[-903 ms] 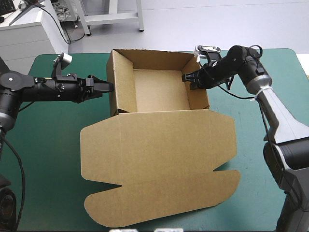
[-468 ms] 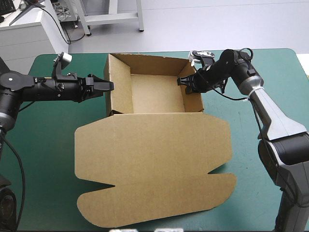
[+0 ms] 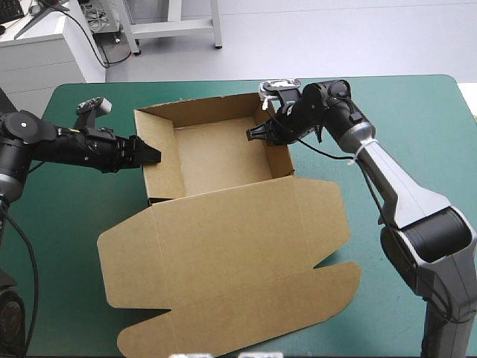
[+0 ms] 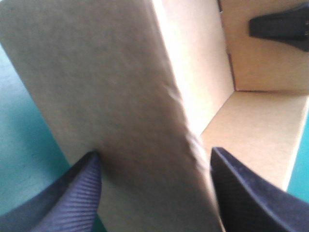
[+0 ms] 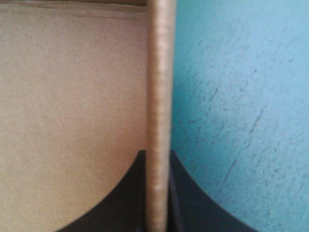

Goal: Fold the box

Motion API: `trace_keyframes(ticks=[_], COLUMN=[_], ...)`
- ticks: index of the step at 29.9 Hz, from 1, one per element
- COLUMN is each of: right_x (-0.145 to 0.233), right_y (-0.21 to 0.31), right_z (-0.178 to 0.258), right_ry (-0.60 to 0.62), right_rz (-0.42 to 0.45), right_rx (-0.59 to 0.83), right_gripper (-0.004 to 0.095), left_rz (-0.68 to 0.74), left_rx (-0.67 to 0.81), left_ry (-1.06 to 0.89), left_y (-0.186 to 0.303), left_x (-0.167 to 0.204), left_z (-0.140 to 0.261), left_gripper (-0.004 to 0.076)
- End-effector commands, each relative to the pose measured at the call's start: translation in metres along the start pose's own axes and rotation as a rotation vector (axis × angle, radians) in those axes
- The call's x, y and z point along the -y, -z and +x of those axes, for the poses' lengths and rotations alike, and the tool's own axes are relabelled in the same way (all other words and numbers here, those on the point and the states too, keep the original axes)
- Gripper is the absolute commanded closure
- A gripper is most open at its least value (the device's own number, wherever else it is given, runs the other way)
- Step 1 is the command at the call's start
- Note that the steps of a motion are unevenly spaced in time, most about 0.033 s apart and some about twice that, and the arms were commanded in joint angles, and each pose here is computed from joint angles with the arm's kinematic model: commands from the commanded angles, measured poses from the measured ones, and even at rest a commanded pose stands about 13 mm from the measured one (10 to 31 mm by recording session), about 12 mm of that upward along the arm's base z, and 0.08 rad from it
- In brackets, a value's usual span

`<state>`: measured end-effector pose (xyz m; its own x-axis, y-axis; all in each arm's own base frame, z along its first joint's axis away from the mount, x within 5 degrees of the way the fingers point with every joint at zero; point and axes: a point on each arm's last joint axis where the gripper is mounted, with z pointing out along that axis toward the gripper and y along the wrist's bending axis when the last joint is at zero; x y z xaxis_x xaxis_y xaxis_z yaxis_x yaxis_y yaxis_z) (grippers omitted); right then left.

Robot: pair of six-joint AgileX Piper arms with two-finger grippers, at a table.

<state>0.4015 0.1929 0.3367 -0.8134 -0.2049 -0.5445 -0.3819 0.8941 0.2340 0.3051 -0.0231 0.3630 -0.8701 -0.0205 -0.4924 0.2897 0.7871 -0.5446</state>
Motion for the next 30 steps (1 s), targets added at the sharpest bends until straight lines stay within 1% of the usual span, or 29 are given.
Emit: trace_keyframes(ticks=[1,5,9,12,14,16,18,23,26,28,30], right_x=[-0.031,-0.044,-0.051,-0.051,-0.049,-0.046,-0.044,-0.042,-0.042,-0.041,-0.041], right_y=[0.051,0.059,0.058,0.057,0.057,0.057,0.057,0.057,0.056,0.054,0.051], right_z=[-0.016,-0.017,-0.014,-0.012,-0.010,-0.008,-0.006,-0.004,-0.003,-0.002,0.000], right_ry=[0.037,0.065,0.076,0.067,0.056,0.049,0.043,0.009,-0.015,-0.029,-0.048], right_rz=[-0.036,-0.011,-0.005,0.006,0.032,0.065,0.089,0.107,0.109,0.113,0.114], right_rx=[0.156,0.166,0.147,0.129,0.112,0.089,0.069,0.039,0.027,0.014,-0.004], right_gripper=[0.0905,0.0904,0.0905,0.0905,0.0905,0.0905,0.0905,0.0907,0.0907,0.0907,0.0907], left_rz=[0.006,-0.072,-0.107,-0.146,-0.172,-0.185,-0.192,-0.237,-0.293,-0.347,-0.398], left_rx=[-0.019,-0.048,-0.076,-0.090,-0.100,-0.104,-0.090,-0.054,-0.045,-0.039,-0.036], left_ry=[0.014,0.050,0.028,0.031,0.005,-0.005,0.016,0.078,0.122,0.146,0.137], left_y=[0.014,0.015,0.009,0.001,-0.004,-0.008,-0.011,-0.015,-0.016,-0.016,-0.017], left_x=[0.014,0.008,0.011,0.018,0.023,0.027,0.030,0.033,0.030,0.028,0.028], left_z=[0.004,0.007,0.008,0.009,0.010,0.011,0.010,0.008,0.008,0.008,0.009], left_gripper=[0.0267,0.0267,0.0281,0.0358,0.0423,0.0463,0.0470,0.0470,0.0479,0.0497,0.0553])
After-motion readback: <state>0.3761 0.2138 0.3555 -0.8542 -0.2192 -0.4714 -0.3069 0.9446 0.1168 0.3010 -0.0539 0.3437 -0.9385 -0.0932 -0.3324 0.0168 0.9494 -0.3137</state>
